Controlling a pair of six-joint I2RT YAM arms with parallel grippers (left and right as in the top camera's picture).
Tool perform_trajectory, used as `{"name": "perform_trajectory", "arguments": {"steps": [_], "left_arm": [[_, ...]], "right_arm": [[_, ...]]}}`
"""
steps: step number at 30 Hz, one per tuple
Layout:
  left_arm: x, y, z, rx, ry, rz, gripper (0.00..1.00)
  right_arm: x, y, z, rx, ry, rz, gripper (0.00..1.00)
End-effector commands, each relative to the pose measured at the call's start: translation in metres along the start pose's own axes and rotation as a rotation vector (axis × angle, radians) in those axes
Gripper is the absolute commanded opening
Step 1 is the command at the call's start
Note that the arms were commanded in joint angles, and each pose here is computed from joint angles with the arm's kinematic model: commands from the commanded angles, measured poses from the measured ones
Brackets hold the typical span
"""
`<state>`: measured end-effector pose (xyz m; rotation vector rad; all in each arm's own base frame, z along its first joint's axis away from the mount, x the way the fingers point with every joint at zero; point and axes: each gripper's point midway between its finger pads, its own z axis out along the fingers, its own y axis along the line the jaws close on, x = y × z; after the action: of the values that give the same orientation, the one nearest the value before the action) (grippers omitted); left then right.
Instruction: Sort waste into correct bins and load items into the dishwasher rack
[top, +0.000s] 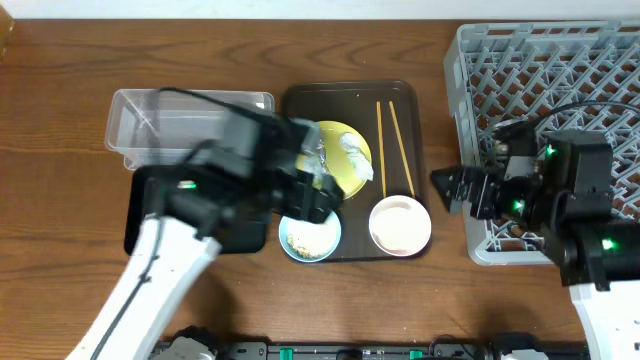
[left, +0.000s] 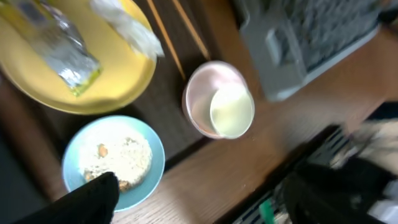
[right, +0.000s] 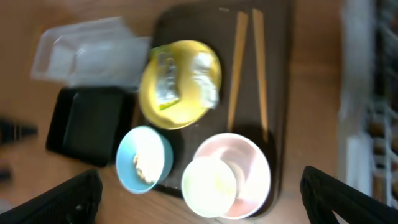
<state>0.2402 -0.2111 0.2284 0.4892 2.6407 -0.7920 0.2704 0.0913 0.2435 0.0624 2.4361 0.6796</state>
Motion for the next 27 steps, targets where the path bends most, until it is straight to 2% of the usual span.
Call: {"name": "perform_trajectory", "arguments": {"steps": [1,4,9,14,19,24,27], "left_arm": [[0.005,0.006,0.026,-0.186,0.035,-0.012,0.79],[0.02,0.001,0.059,-0.266,0.112,0.006,0.72],[0.038,-0.003,0.105,-0.306,0.209,-0.01,0.65],[0.036,-0.021,0.141,-0.216,0.225,-0.014,0.6],[0.042,-0.019,0.162,-0.223,0.25,-0.005,0.52],[0.05,-0.011,0.176,-0.247,0.289,-0.011,0.35],[0.049,-0.012,0.174,-0.241,0.286,-0.011,0.13]], "right_arm": [[-0.011,-0.02,-0.005,0.094,-0.048,0.206,0.98],[-0.014,-0.026,-0.008,0.106,-0.064,0.27,0.96],[-0.014,-0.026,-0.01,0.085,-0.061,0.295,0.97],[-0.007,-0.027,-0.01,0.094,-0.036,0.299,0.99],[-0.004,-0.028,-0.01,0.099,-0.024,0.305,0.99],[-0.004,-0.028,-0.01,0.098,-0.023,0.302,0.99],[-0.003,-0.028,-0.01,0.099,-0.02,0.294,0.99]]}}
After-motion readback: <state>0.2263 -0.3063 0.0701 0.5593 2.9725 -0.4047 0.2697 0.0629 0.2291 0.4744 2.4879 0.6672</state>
